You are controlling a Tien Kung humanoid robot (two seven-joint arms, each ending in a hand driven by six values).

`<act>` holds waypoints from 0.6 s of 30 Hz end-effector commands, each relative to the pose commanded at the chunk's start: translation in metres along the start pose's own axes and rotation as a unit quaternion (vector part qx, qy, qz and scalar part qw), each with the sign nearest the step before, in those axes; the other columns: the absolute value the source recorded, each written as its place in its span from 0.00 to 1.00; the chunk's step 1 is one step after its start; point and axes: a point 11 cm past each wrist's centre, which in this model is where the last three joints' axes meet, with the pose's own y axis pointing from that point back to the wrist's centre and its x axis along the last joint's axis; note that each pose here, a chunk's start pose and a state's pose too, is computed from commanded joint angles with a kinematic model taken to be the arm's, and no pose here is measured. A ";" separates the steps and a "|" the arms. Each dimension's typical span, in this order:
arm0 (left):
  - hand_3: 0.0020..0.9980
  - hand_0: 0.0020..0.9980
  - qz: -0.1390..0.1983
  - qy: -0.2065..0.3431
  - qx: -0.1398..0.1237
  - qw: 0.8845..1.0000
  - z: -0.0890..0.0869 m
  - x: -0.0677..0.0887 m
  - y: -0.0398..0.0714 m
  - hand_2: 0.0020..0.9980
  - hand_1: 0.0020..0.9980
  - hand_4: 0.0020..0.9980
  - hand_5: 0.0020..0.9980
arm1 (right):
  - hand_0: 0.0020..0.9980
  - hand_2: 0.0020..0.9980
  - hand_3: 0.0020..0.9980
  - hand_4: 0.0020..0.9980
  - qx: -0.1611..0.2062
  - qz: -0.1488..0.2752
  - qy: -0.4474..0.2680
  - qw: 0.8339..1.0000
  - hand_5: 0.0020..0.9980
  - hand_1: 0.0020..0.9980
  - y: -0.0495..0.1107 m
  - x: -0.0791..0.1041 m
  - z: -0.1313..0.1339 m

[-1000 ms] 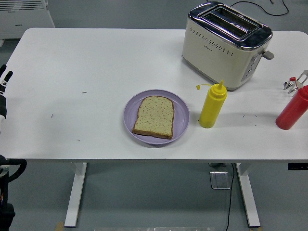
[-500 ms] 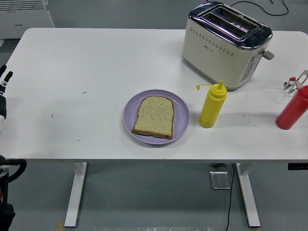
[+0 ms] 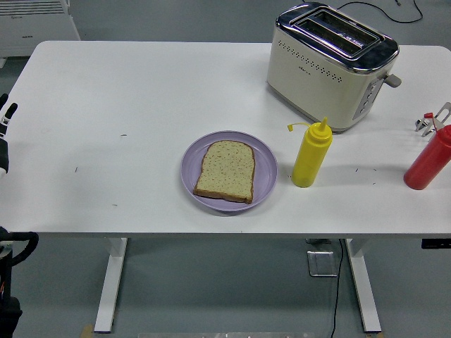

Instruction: Pick up the cup,pour liquid into bread,place the cup on the desk

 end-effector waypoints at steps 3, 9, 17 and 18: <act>0.70 0.72 0.001 0.000 0.000 1.000 0.000 0.001 0.000 0.79 0.76 0.66 1.00 | 0.81 0.78 0.81 0.62 0.000 0.001 0.000 1.000 0.57 0.75 0.000 0.000 0.000; 0.70 0.72 0.000 -0.001 0.000 1.000 0.000 0.000 0.000 0.79 0.76 0.66 1.00 | 0.81 0.78 0.81 0.62 0.000 0.001 -0.001 1.000 0.57 0.75 0.000 0.000 0.000; 0.70 0.72 0.001 -0.001 -0.001 1.000 0.000 0.000 -0.001 0.79 0.76 0.66 1.00 | 0.81 0.77 0.81 0.62 -0.001 0.001 0.000 1.000 0.57 0.75 -0.001 0.000 0.001; 0.70 0.72 0.001 -0.001 -0.001 1.000 0.000 0.000 -0.001 0.79 0.76 0.66 1.00 | 0.81 0.77 0.81 0.62 -0.002 0.001 0.000 1.000 0.57 0.75 0.000 0.000 0.001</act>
